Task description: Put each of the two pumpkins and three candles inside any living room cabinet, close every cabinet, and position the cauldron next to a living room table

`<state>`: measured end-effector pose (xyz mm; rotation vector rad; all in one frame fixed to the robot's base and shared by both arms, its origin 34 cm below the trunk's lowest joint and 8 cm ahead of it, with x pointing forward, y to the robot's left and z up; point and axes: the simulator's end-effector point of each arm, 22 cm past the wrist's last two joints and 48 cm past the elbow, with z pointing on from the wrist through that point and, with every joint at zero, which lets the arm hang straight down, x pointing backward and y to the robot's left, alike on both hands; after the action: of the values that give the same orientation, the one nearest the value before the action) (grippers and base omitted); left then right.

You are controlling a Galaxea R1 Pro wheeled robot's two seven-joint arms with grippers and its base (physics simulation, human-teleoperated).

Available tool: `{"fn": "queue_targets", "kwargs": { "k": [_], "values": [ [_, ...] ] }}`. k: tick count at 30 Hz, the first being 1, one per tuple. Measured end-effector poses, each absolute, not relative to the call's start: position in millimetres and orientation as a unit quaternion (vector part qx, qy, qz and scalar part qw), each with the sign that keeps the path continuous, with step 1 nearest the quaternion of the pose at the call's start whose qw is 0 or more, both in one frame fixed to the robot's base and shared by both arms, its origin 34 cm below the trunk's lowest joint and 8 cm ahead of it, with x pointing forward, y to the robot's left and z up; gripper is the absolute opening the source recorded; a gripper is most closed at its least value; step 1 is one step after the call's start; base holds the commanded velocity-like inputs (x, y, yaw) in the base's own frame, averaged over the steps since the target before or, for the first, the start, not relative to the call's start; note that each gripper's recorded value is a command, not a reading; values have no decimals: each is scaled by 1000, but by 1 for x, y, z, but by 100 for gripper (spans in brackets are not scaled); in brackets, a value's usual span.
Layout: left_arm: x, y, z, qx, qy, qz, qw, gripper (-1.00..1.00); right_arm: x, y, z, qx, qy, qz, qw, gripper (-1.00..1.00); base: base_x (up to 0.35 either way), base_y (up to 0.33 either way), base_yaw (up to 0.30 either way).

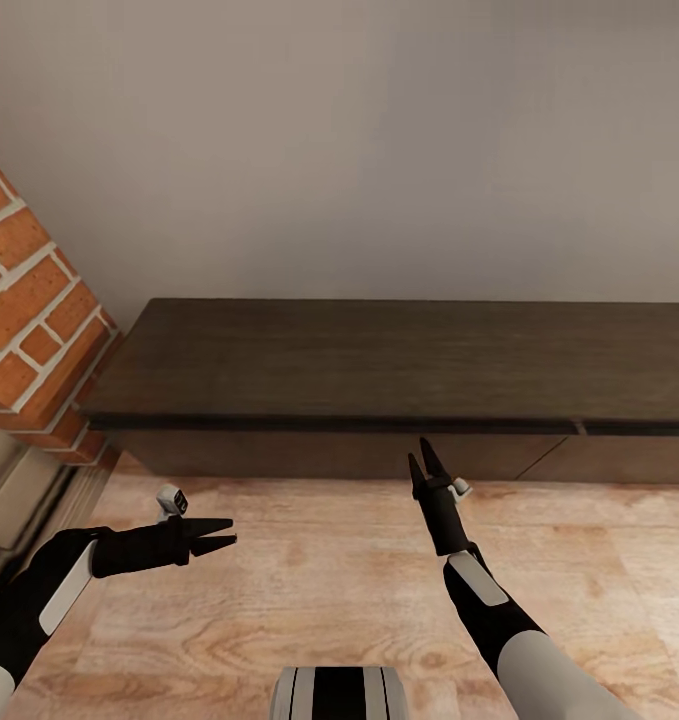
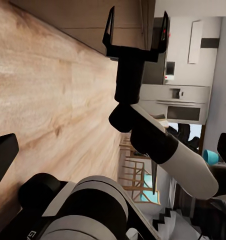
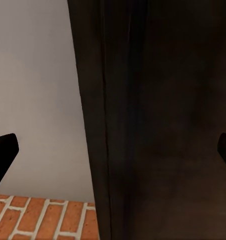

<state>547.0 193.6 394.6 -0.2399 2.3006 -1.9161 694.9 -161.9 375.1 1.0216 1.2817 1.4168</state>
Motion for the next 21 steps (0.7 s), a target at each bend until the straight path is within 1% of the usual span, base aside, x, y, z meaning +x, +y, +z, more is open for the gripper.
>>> {"fn": "queue_targets", "kwargs": {
  "k": [5,21],
  "values": [
    [547,193,394,-79,764,-636,69,100,695,-162,374,418,523,577,468,100,63,0,0],
    [547,193,394,-79,764,-636,68,100,695,-163,369,425,528,570,465,100,3,0,0]
  ]
}}
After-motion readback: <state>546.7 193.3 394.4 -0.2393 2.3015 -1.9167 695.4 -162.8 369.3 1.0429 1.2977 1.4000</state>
